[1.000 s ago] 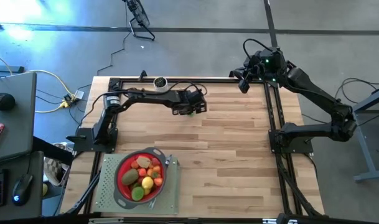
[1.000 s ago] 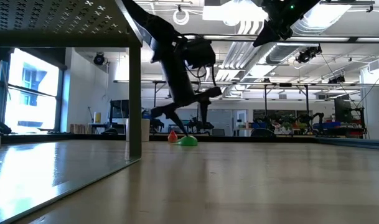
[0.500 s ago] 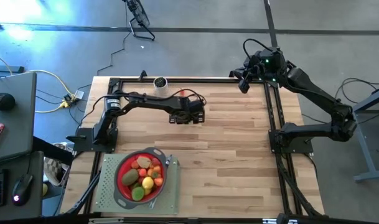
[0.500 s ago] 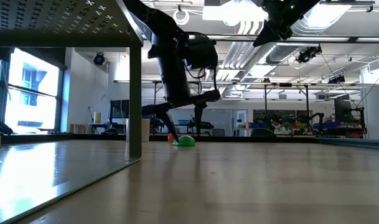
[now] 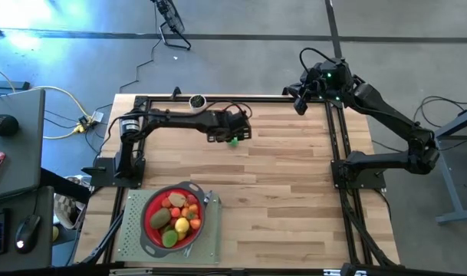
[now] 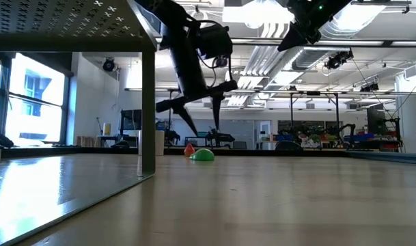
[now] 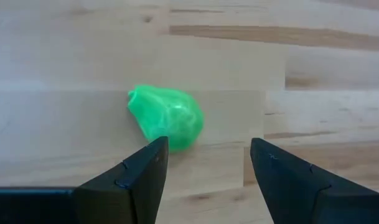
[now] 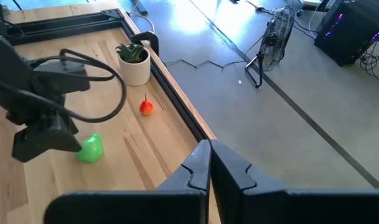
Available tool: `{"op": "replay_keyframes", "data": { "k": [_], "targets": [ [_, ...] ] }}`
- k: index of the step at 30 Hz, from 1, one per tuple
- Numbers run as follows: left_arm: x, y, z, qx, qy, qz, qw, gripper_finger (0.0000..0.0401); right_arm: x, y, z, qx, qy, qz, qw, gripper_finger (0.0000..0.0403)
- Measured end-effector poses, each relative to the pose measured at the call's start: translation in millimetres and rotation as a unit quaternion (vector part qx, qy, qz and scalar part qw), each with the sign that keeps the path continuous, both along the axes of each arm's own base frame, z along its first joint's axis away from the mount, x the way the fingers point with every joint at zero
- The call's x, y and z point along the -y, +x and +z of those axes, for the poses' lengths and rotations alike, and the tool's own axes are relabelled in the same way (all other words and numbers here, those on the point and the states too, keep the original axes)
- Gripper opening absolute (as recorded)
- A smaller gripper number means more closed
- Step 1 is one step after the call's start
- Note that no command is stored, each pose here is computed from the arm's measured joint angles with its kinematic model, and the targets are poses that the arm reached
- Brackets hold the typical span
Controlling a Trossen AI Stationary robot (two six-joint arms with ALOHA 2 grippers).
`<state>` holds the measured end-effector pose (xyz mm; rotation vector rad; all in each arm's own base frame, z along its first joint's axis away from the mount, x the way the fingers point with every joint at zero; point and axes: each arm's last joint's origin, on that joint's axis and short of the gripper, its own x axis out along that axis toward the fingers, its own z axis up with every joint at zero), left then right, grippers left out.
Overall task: Pick & Place Fruit
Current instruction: Put the half avocado into the red strainer bowl on the shelf
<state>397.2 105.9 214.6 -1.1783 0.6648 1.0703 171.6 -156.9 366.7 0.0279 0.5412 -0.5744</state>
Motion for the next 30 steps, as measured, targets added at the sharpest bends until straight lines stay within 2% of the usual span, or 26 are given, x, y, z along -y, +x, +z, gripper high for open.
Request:
{"op": "replay_keyframes", "data": {
  "k": [7,10,15,24,27,30],
  "targets": [
    [-6.7,-0.9,2.5,-0.016,0.03,-0.079,0.996,0.0223,0.0,0.0,0.0,0.0,0.001,0.0,1.0,0.0003],
    [-6.9,-0.2,4.0,-0.037,0.069,-0.156,0.985,0.0223,0.0,0.0,0.0,0.001,0.001,0.0,1.0,0.0003],
    [-4.4,3.2,5.1,-0.05,0.109,-0.31,0.943,0.0223,0.0,0.0,0.0,0.001,0.001,0.001,1.0,0.0003],
    [-2.4,7.6,7.4,-0.042,0.16,-0.466,0.869,0.0223,0.0,0.0,0.0,0.001,0.001,0.0,1.0,0.0003],
    [-1.3,4.4,7.0,-0.066,0.176,-0.517,0.835,0.0223,0.1,-0.1,0.0,0.0,0.001,-0.001,1.0,0.0003],
    [-0.3,1.1,7.7,-0.09,0.196,-0.569,0.793,0.0223,0.1,0.0,0.0,0.008,0.011,-0.009,1.0,0.0003]
  ]
}}
